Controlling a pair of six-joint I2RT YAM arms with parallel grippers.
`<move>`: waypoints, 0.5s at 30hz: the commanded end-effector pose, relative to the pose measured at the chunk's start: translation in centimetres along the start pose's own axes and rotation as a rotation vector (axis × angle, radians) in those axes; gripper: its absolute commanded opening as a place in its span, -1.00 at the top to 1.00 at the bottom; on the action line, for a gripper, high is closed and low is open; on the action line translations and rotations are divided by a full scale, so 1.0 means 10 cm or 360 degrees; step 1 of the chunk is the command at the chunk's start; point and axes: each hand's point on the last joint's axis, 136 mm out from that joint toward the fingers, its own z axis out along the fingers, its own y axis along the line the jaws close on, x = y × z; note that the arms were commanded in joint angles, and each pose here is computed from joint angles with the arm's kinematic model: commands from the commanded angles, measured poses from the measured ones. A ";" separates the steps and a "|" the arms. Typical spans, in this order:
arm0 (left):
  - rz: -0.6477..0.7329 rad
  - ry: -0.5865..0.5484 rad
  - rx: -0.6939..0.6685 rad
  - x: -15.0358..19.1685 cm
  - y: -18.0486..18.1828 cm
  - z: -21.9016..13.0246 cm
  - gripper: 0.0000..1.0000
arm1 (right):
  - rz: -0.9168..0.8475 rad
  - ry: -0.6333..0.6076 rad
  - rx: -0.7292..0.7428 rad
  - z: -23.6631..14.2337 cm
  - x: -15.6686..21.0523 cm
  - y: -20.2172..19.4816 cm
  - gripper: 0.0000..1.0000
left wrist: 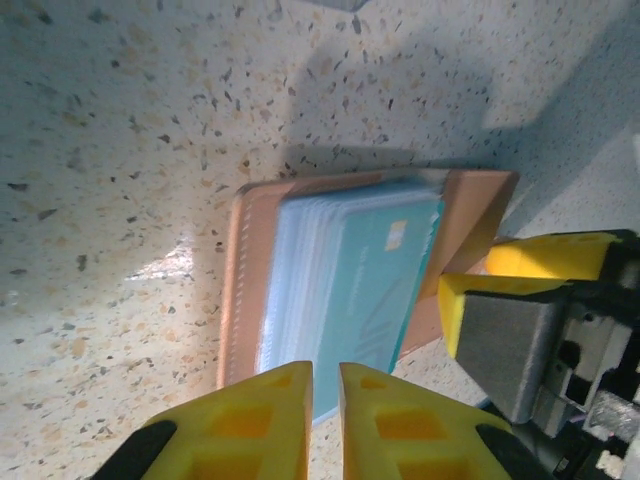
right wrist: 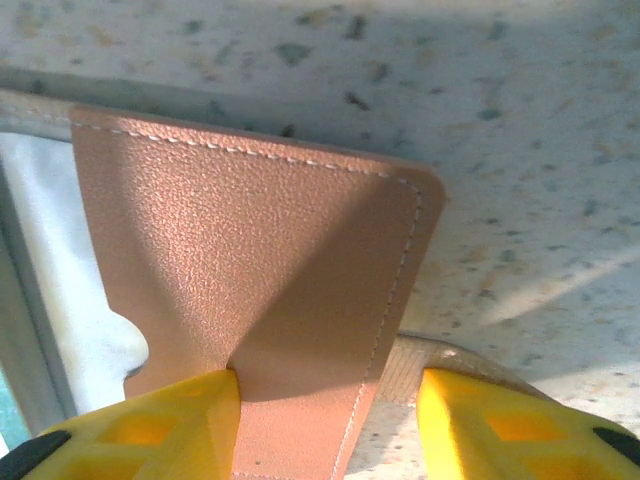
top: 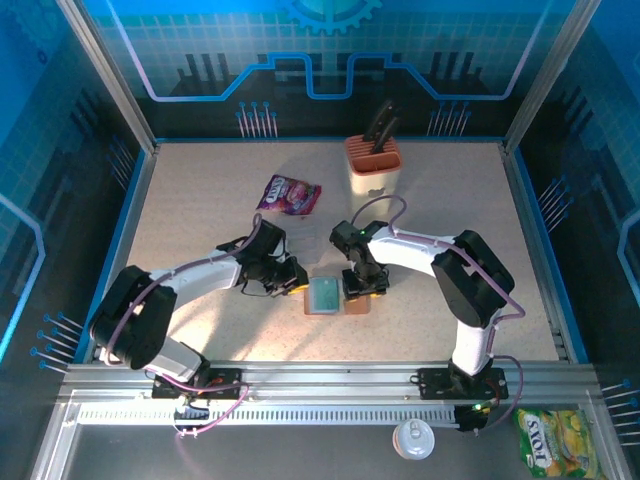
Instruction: Take the credit cards out of the card holder
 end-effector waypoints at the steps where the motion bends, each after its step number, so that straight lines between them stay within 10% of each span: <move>1: 0.0004 -0.0047 -0.0054 0.00 0.10 -0.11 0.68 | -0.0048 0.0048 -0.0095 0.15 0.05 0.30 0.00; 15: -0.0022 0.0013 -0.0054 0.17 0.15 -0.09 0.69 | -0.0022 0.0011 -0.0108 -0.06 0.09 0.39 0.02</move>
